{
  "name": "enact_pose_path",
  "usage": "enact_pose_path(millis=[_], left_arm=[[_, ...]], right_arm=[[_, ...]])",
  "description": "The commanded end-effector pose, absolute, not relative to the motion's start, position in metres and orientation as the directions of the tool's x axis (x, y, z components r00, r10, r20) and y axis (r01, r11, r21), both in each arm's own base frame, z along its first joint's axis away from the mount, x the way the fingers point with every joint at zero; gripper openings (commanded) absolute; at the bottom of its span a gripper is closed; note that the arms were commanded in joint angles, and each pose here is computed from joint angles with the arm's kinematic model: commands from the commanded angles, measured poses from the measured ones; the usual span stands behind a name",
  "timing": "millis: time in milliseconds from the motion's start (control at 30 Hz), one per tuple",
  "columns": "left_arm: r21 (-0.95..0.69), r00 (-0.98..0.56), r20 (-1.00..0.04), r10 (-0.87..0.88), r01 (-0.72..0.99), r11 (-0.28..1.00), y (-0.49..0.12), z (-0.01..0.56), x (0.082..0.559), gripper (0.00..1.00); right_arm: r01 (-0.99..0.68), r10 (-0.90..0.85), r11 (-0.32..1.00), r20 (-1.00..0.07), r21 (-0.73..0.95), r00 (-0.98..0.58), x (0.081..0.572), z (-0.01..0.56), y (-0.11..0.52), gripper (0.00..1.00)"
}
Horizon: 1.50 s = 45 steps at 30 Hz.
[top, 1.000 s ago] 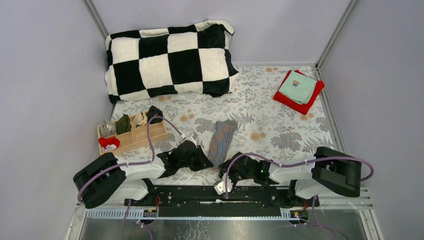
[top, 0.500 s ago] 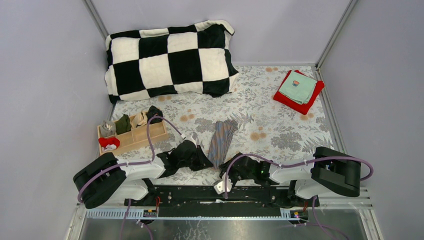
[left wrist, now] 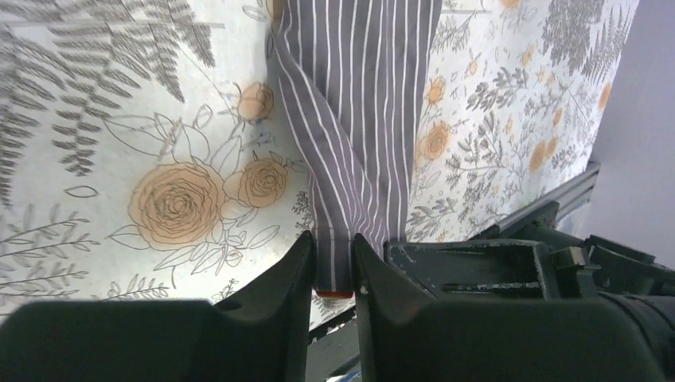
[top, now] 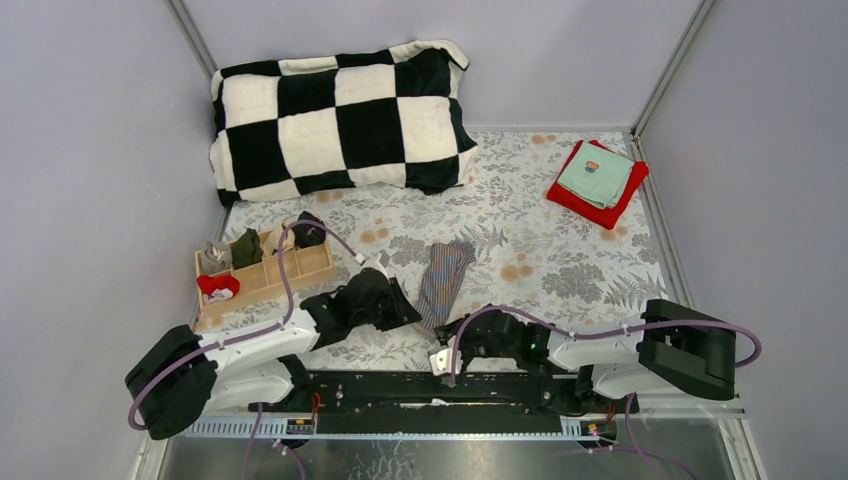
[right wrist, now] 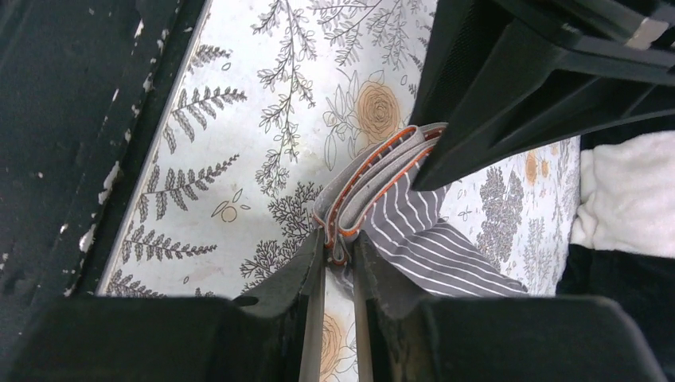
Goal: Roll the underwear
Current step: Roll the underwear to the center of the board.
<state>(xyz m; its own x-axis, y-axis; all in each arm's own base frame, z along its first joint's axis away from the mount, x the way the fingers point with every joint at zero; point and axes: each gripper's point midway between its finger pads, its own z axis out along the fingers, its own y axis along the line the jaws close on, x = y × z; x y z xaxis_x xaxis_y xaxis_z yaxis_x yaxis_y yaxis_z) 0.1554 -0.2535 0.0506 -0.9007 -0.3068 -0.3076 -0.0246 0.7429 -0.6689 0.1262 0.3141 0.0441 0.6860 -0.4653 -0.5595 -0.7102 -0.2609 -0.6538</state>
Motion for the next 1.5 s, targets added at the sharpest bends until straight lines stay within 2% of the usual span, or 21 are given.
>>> enact_pose_path(millis=[0, 67, 200, 300, 400, 533, 633, 733, 867, 1167, 1467], left_arm=[[-0.542, -0.852, -0.422, -0.311, -0.038, 0.839, -0.224, 0.057, 0.177, 0.29], [-0.521, -0.845, -0.439, -0.306, -0.038, 0.853, -0.22, 0.063, 0.18, 0.33], [-0.482, -0.832, -0.464, -0.303, -0.049, 0.875, -0.212, 0.073, 0.186, 0.56], [-0.488, -0.823, -0.482, -0.302, -0.035, 0.872, -0.213, 0.081, 0.189, 0.59], [-0.551, -0.813, -0.507, -0.287, 0.05, 0.833, -0.229, 0.093, 0.193, 0.51], [-0.669, -0.819, -0.53, -0.221, 0.243, 0.702, -0.271, 0.115, 0.19, 0.38], [-0.7, -0.836, -0.529, -0.145, 0.333, 0.632, -0.296, 0.117, 0.187, 0.24], [-0.711, -0.866, -0.498, -0.052, 0.373, 0.596, -0.314, 0.1, 0.182, 0.11], [-0.719, -0.89, -0.455, 0.038, 0.392, 0.574, -0.328, 0.077, 0.178, 0.01], [-0.669, -0.915, -0.399, 0.055, 0.332, 0.665, -0.322, 0.032, 0.183, 0.0], [-0.633, -0.923, -0.382, 0.041, 0.294, 0.717, -0.314, 0.015, 0.188, 0.0]], right_arm=[[-0.792, -0.432, -0.206, -0.673, -0.574, 0.6, 0.112, 0.048, 0.316, 0.0], [-0.8, -0.433, -0.213, -0.68, -0.56, 0.591, 0.109, 0.045, 0.314, 0.0], [-0.806, -0.441, -0.227, -0.68, -0.547, 0.586, 0.106, 0.042, 0.311, 0.0], [-0.809, -0.444, -0.232, -0.681, -0.541, 0.583, 0.105, 0.041, 0.31, 0.0], [-0.818, -0.441, -0.222, -0.693, -0.53, 0.569, 0.104, 0.041, 0.311, 0.0], [-0.84, -0.438, -0.172, -0.723, -0.516, 0.534, 0.105, 0.044, 0.311, 0.0], [-0.853, -0.432, -0.13, -0.746, -0.505, 0.507, 0.107, 0.046, 0.31, 0.0], [-0.857, -0.437, -0.095, -0.753, -0.506, 0.492, 0.11, 0.046, 0.308, 0.0], [-0.857, -0.448, -0.067, -0.753, -0.51, 0.483, 0.114, 0.045, 0.306, 0.0], [-0.869, -0.445, 0.023, -0.784, -0.494, 0.433, 0.119, 0.051, 0.297, 0.0], [-0.925, -0.452, 0.149, -0.856, -0.349, 0.25, 0.118, 0.054, 0.288, 0.05]])
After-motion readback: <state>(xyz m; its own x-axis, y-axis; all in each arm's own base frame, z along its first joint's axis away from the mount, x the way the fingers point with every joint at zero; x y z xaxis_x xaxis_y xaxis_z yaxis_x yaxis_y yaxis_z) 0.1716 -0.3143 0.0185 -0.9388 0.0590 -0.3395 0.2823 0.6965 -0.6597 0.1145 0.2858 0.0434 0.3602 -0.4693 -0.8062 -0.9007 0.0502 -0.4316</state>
